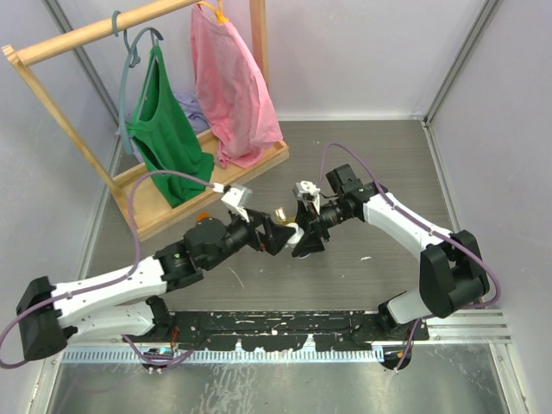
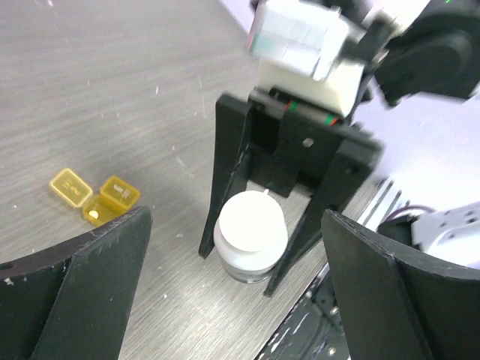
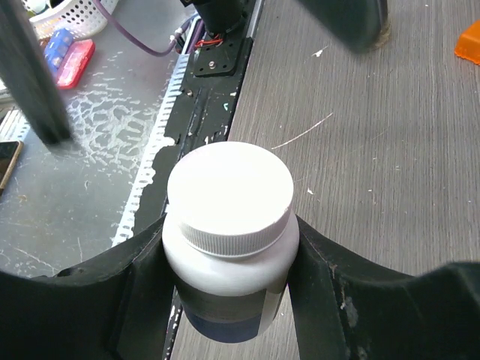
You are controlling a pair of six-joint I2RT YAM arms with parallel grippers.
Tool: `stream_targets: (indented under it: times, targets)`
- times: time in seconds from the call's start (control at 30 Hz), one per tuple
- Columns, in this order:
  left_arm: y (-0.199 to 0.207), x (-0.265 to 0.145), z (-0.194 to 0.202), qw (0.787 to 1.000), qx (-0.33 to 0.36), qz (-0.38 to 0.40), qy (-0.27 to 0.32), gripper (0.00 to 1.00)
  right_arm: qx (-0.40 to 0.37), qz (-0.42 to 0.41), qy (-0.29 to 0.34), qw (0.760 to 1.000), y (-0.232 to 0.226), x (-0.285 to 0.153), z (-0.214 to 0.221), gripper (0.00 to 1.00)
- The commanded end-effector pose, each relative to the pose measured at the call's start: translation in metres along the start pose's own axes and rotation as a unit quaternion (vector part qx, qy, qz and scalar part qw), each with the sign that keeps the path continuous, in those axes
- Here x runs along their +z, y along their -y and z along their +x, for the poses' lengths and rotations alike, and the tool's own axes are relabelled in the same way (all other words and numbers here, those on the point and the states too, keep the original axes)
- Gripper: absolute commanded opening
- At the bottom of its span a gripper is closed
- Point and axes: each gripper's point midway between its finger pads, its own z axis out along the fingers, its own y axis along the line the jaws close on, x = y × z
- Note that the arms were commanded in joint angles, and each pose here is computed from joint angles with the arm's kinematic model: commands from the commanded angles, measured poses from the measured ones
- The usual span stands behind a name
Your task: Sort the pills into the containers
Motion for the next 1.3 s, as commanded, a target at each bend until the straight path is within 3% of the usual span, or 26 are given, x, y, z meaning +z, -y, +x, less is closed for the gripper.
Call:
stream_targets:
  times: [0.0,0.17,0.37,0.63,0.7,0.93,1.07,1.27]
  targets:
    - [0.001,-0.025,-0.047,0.996,-0.037,-0.017,0.082,0.98,-0.041,-0.010,0.019,0.999,-0.003,-0.001,-0.022,0.01]
    - [0.015,-0.025,-0.052,0.995,-0.081,-0.002,0.065,0.98,-0.041,-0.009,0.018,0.999,-0.002,-0.001,-0.021,0.01]
    - [0.006,-0.004,-0.030,0.992,-0.089,-0.092,-0.015,1.00,-0.040,-0.009,0.018,0.999,-0.002,-0.001,-0.021,0.01]
    - [0.010,0.015,-0.011,0.990,-0.081,-0.110,-0.047,0.88,-0.043,-0.007,0.016,0.999,-0.002,-0.001,-0.021,0.01]
    - [0.012,0.018,-0.010,0.989,-0.082,-0.108,-0.051,0.78,-0.042,-0.007,0.016,0.999,-0.002,-0.001,-0.021,0.01]
    - [0.016,0.024,0.000,0.988,-0.084,-0.104,-0.071,0.62,-0.042,-0.006,0.015,0.999,-0.001,-0.001,-0.021,0.01]
    - [0.016,0.024,0.002,0.988,-0.081,-0.104,-0.078,0.37,-0.043,-0.006,0.015,0.999,-0.001,-0.001,-0.021,0.01]
    - [0.020,0.021,0.003,0.989,-0.074,-0.090,-0.088,0.10,-0.043,-0.002,0.011,0.999,0.001,-0.001,-0.020,0.06]
